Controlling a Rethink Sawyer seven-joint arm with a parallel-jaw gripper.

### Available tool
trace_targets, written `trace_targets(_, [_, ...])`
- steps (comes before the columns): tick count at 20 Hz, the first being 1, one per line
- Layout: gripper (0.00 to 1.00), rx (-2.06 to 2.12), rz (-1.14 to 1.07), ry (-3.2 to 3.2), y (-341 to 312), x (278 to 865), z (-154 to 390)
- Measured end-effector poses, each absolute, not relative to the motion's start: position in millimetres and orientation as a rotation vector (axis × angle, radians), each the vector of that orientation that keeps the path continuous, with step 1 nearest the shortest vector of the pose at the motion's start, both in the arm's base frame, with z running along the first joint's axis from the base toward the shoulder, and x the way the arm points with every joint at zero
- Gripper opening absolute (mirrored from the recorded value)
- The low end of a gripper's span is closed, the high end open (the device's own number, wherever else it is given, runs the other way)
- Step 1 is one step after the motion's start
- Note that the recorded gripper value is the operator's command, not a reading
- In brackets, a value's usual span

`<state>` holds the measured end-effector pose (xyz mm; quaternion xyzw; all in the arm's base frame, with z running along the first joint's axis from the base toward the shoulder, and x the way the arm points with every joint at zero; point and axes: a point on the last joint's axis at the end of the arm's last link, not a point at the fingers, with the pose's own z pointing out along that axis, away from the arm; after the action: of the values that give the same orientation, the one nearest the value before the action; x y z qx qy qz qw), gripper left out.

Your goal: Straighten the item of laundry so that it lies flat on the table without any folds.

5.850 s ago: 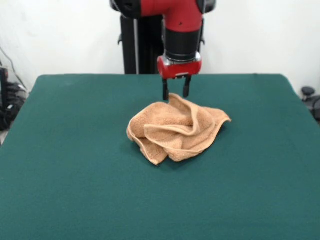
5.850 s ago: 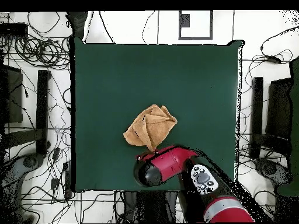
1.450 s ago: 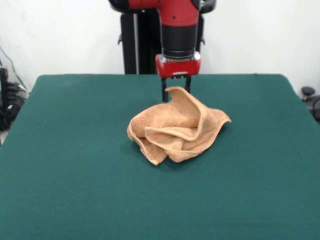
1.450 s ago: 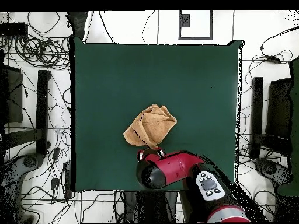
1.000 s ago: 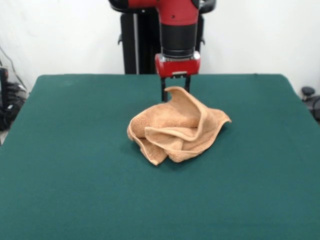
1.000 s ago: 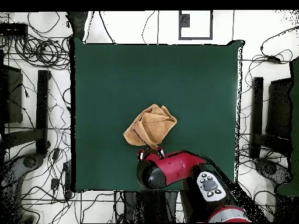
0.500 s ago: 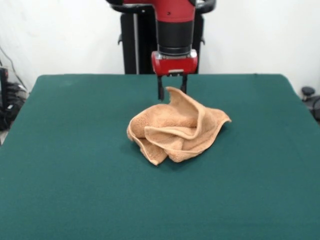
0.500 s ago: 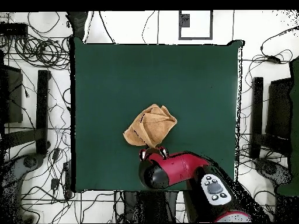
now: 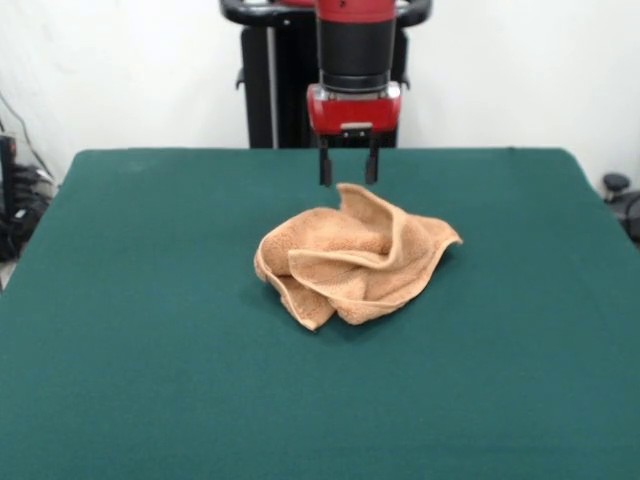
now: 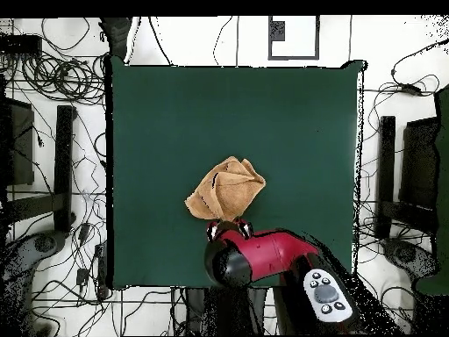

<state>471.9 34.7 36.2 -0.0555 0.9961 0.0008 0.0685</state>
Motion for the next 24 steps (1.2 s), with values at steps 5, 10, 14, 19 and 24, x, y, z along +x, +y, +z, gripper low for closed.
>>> trace_targets(5, [1.00,-0.166,0.015,2.998,41,474,41])
trace_targets(10, [1.00,-0.167,0.016,3.000,41,473,41])
trace_targets(14, [1.00,-0.168,0.017,3.001,42,473,40])
trace_targets(19, [1.00,-0.170,0.029,3.018,44,468,34])
trace_targets(24, [1.00,-0.185,0.048,3.048,47,458,21])
